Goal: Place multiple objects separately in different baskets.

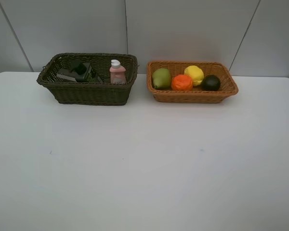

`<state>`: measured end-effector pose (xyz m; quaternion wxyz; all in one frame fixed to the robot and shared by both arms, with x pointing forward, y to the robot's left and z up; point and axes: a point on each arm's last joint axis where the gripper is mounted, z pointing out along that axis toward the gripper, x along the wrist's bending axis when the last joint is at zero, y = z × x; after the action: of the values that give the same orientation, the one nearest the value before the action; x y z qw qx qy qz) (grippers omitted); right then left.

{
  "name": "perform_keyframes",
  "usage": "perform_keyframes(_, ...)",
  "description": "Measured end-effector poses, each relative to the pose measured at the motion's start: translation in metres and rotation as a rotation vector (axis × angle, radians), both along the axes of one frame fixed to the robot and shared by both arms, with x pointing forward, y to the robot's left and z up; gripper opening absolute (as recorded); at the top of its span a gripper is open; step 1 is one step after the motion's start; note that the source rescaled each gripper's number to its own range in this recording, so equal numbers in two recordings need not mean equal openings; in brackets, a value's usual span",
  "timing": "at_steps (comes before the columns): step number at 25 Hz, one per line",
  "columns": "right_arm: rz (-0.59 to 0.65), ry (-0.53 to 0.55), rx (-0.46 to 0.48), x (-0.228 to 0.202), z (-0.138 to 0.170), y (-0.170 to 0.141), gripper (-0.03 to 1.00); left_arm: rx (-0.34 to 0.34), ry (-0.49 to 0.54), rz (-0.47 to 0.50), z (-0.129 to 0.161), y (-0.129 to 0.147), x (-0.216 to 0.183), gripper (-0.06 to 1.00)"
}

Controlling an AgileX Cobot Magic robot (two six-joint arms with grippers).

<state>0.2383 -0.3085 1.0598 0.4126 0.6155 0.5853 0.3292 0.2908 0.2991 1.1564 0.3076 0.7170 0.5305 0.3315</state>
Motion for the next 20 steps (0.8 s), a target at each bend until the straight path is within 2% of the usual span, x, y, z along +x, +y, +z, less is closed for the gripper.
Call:
perform_keyframes(5,0.000,0.000,0.000,0.000,0.000,0.000,0.88,-0.019,-0.048,0.008,-0.035,0.013,-0.046,0.92)
perform_keyframes(11,0.000,0.000,0.000,0.000,0.000,0.000,0.88,-0.067,-0.113,0.002,-0.073,0.019,-0.073,0.92)
perform_keyframes(20,0.000,0.000,0.000,0.000,0.000,0.000,0.88,-0.092,0.008,0.020,-0.121,0.013,-0.059,0.92)
